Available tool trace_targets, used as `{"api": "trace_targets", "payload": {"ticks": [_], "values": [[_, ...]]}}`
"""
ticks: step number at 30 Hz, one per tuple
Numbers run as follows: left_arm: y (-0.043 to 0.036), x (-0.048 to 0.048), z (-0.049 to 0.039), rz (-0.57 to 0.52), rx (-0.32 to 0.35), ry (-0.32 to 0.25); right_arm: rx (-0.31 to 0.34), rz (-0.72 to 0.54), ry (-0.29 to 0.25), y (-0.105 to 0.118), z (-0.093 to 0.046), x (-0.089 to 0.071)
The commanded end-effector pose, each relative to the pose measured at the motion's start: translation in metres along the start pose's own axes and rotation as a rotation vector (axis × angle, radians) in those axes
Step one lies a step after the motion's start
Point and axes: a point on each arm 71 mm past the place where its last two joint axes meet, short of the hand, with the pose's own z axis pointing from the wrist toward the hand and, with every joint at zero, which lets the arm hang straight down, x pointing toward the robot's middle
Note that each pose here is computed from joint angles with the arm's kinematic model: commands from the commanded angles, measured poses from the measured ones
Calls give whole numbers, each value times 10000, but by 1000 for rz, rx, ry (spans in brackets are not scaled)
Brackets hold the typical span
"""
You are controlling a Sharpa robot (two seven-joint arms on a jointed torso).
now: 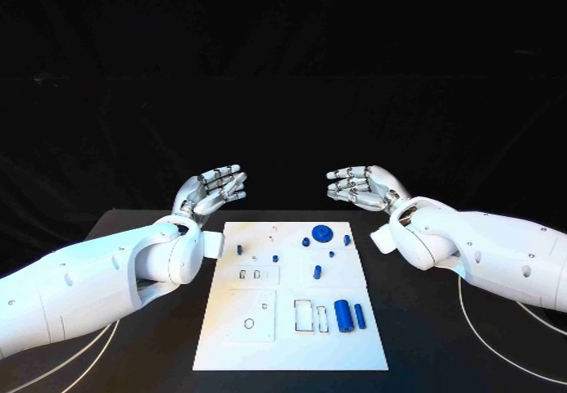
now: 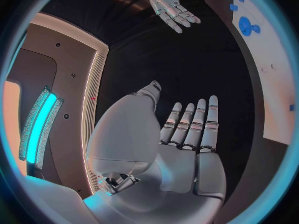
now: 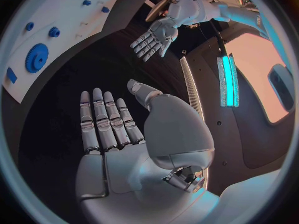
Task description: Assemble the parts on the task board
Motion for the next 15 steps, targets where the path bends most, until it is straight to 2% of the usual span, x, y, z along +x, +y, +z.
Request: {"api": "trace_targets", "payload": {"ticks": [1, 9, 14, 15], "values": [[-77, 32, -15, -4, 33, 41, -82, -212, 63, 95, 39, -15], [-212, 76, -120, -15, 45, 88, -89, -506, 172, 200, 149, -71], [-309, 140, -209, -35, 52, 125, -83, -705, 222, 271, 211, -58], [-313, 143, -213, -36, 52, 127, -83, -713, 224, 275, 213, -56]]}}
